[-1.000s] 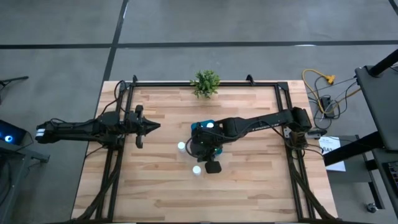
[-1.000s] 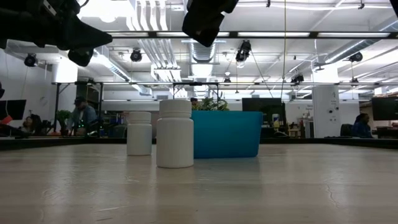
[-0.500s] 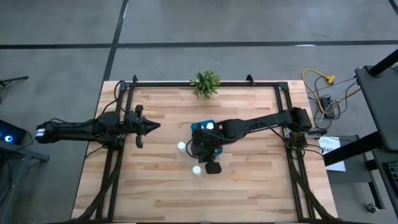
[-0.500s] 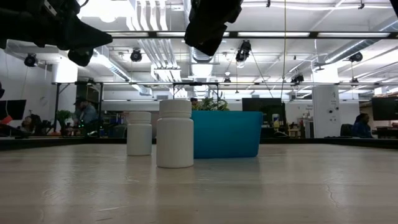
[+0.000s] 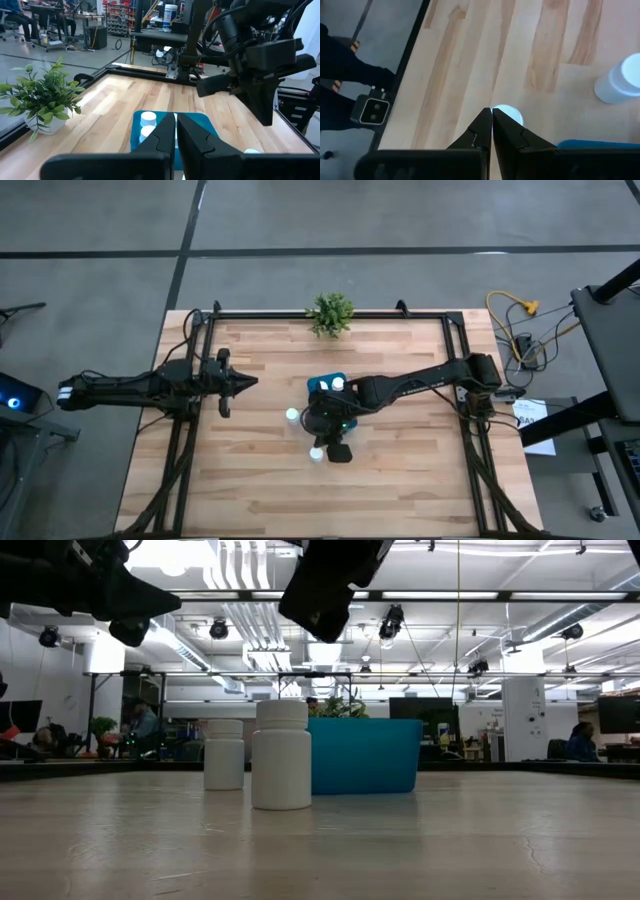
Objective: Pick and place pill bottles into a basket
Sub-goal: Put the bottom white medicine bottle into the blue bin
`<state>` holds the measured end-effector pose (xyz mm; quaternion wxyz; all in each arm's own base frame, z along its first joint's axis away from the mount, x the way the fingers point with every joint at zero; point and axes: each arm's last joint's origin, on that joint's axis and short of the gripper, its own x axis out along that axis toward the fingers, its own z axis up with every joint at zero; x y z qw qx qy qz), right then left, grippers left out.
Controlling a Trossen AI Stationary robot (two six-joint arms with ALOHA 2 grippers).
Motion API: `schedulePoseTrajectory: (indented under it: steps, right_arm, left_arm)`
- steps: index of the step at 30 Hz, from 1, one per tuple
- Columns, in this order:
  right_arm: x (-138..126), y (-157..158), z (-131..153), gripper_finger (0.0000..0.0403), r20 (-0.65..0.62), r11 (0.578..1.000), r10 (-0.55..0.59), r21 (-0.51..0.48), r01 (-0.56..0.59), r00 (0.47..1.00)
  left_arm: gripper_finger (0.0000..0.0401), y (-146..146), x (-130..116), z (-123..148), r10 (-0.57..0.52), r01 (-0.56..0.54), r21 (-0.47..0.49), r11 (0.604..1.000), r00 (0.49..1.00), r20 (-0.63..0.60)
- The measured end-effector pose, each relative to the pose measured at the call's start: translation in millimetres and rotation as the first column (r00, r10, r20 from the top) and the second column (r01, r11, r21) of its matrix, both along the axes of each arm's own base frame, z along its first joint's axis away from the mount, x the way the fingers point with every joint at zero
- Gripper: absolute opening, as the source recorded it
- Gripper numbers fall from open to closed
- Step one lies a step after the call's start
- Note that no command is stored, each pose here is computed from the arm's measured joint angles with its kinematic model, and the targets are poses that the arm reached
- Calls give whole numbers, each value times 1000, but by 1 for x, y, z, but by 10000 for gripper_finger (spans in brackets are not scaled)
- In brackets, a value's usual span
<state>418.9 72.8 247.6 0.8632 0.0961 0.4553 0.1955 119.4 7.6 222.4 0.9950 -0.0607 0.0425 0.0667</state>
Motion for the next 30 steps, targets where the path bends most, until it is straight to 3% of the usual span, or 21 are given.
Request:
schedulePoseTrajectory:
  steps: [23,30]
  right_arm:
    - [-4,2,-17,10,-17,1000,5,-11,-5,1000]
    - [-4,2,-16,61,-13,1000,-4,-11,4,1000]
  left_arm:
    - [0,0,0,0,0,0,0,1000,1000,-1]
    - [0,0,0,0,0,0,0,1000,1000,0]
